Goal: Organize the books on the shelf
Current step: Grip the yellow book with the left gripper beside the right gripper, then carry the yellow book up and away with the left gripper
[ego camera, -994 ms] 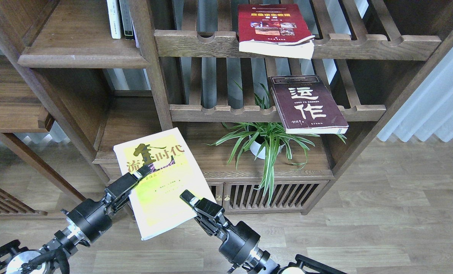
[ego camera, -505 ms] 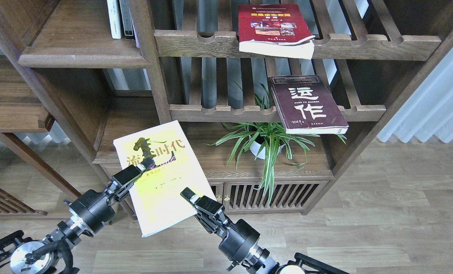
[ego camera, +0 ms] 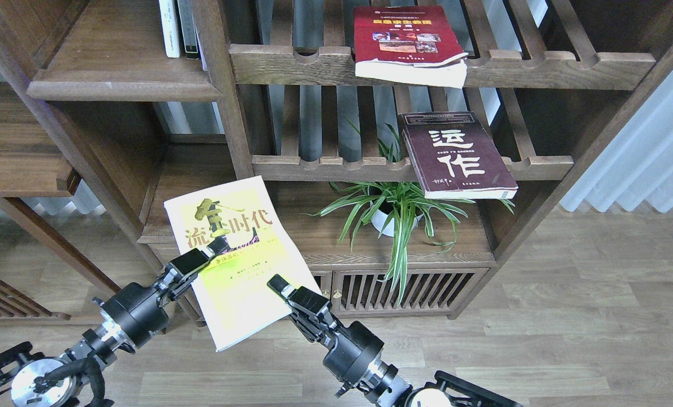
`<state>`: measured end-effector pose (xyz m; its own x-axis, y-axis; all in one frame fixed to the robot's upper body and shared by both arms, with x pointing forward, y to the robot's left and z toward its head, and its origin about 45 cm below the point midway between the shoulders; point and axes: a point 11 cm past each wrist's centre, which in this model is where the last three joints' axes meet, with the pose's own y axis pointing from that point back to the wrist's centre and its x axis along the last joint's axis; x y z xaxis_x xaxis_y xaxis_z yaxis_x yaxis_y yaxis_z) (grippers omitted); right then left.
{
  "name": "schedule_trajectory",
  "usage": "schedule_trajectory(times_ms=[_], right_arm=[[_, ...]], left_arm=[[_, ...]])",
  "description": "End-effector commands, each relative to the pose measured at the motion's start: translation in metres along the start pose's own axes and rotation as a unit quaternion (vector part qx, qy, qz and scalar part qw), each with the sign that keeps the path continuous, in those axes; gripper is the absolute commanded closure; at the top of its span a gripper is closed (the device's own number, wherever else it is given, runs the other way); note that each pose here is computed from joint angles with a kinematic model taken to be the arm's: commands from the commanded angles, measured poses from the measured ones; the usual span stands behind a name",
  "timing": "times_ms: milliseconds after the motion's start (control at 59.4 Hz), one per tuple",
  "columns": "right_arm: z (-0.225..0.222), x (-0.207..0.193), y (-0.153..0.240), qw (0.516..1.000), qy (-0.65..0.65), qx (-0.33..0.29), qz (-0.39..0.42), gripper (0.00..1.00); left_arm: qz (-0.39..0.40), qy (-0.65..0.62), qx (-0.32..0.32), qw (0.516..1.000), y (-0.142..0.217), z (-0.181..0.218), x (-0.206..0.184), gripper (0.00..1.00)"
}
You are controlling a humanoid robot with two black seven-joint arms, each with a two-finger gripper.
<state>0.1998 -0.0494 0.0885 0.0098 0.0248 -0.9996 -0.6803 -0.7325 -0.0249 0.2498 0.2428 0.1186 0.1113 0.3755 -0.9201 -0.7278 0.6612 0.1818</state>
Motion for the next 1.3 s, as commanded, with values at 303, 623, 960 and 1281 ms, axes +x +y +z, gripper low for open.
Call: schedule_trajectory(times_ms=[303,623,960,1281], right_arm=[[-0.019,0.006,-0.003,1.0,0.016,0.018,0.009,0.92],[-0.017,0.004,-0.004,1.0,0.015,0.016,0.007,0.76],[-0.013,0.006,-0.002,1.0,0.027,0.002,0.009,0.41],[-0.028,0.01,0.002,0.999,0.041,0.018,0.016,0.25]], left_arm=[[0.026,-0.016,0.002,1.0,0.016,0.008,0.01,0.9],[0.024,-0.014,0.0,1.0,0.015,0.008,0.01,0.91],[0.024,-0.014,-0.003,1.0,0.015,0.01,0.01,0.91],[0.025,-0.025,-0.014,0.999,0.017,0.022,0.008,0.94]])
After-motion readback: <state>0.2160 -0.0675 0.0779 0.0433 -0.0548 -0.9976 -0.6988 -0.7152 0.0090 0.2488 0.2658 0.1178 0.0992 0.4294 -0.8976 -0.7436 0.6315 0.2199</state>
